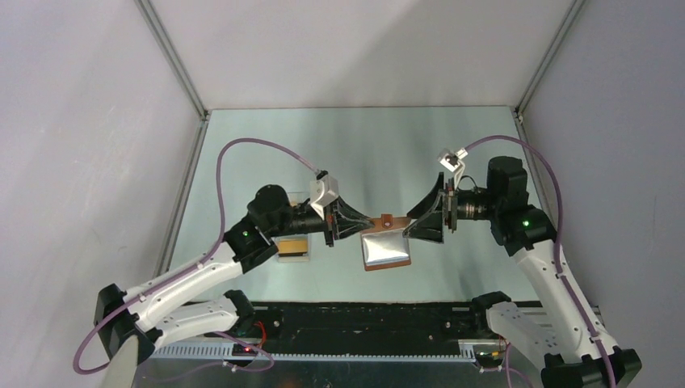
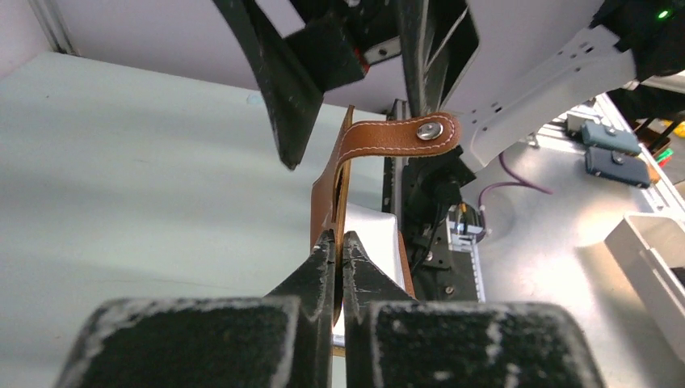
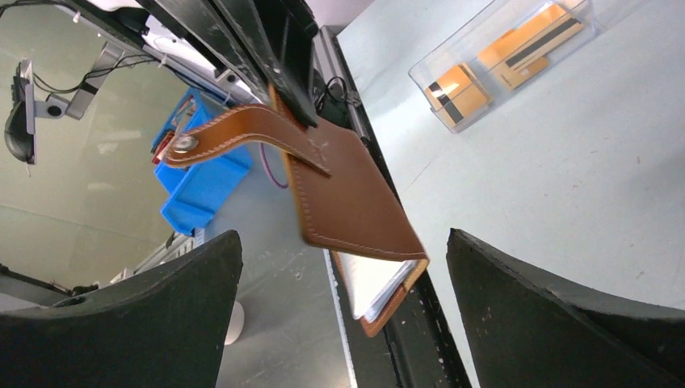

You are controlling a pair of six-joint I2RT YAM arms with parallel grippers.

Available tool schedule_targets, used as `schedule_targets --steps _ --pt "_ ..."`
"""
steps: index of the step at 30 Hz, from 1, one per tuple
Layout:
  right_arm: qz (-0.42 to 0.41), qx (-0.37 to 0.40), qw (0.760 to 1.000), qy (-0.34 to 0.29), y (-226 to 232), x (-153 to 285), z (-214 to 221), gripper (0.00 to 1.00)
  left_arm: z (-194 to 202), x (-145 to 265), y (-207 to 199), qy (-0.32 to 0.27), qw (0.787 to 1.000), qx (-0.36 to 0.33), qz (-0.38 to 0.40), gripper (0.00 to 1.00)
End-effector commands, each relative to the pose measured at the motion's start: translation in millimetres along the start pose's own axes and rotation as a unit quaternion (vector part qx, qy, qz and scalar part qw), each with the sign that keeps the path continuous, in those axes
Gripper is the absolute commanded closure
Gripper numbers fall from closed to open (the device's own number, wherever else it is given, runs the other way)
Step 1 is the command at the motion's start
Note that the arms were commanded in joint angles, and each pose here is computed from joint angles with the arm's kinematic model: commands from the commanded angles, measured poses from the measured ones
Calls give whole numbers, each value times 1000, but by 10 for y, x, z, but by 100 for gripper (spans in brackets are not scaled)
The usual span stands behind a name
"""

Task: Put the credit cards into the card holder
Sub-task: Open the card holder.

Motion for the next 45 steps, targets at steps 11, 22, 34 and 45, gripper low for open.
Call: schedule_targets --steps 11,22,34,45 --pt "-93 12 995 16 287 -372 -140 72 -719 78 -414 -78 995 38 41 100" --pt "-62 -61 996 -12 190 -294 -320 100 -473 307 58 -126 981 101 -106 0" --pt "-75 -101 992 -8 156 -356 -340 100 -400 179 117 -92 983 138 -84 1" --pt "-81 -81 993 29 152 -424 -110 100 -623 -120 226 -97 985 129 -62 34"
Point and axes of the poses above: each gripper's point midway between its finger pads, its own x axis back along the fingers, its own y axis along the line the jaws close on, z = x × y, the point moved 2 cm from there along x, back along the fingers, and after that the axes turned 12 degrees about x, right-handed, at the moved point
